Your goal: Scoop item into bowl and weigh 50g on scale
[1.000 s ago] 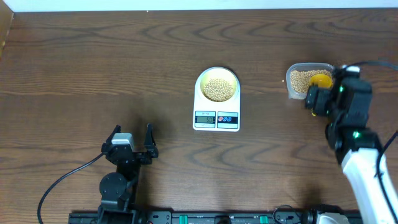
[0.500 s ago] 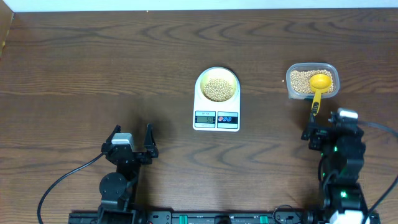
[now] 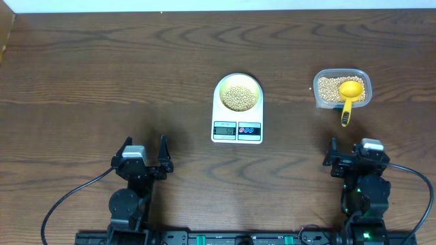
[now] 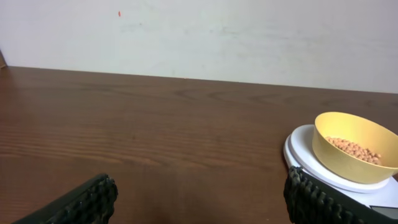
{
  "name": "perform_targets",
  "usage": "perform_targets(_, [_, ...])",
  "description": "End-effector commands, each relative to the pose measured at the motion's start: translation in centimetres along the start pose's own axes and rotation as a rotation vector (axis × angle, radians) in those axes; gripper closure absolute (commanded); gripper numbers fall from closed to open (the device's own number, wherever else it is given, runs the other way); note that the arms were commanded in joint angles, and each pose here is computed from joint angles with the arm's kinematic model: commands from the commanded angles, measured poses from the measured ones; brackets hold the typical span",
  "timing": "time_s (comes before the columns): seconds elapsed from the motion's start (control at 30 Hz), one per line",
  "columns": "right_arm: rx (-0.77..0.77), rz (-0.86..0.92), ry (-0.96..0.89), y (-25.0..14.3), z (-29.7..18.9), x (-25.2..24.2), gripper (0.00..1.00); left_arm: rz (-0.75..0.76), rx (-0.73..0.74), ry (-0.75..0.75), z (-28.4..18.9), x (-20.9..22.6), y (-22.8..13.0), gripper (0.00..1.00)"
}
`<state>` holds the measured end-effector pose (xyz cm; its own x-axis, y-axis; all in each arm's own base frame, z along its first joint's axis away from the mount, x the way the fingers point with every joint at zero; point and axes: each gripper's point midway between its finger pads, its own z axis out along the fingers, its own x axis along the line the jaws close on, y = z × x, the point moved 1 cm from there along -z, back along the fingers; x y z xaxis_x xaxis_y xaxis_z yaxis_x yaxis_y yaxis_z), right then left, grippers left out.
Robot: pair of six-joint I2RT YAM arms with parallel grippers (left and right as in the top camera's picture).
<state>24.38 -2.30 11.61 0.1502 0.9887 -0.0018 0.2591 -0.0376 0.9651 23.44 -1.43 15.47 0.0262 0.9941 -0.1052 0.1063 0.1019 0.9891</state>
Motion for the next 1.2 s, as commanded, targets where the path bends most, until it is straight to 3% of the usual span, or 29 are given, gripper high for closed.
perform_targets(0.0, [0.011,-0.016,0.004,-0.4,-0.2,0.1,0.01,0.021,0.053,0.011,0.1,0.3,-1.7,0.12])
perform_targets(0.63, [-0.203,0.015,0.051,4.0,-2.1,0.6,0.01,0.021,0.053,0.011,0.1,0.3,-1.7,0.12])
perform_targets(1.17, [-0.204,0.016,0.045,4.0,-2.0,0.5,0.01,0.021,0.053,0.011,0.1,0.3,-1.7,0.12])
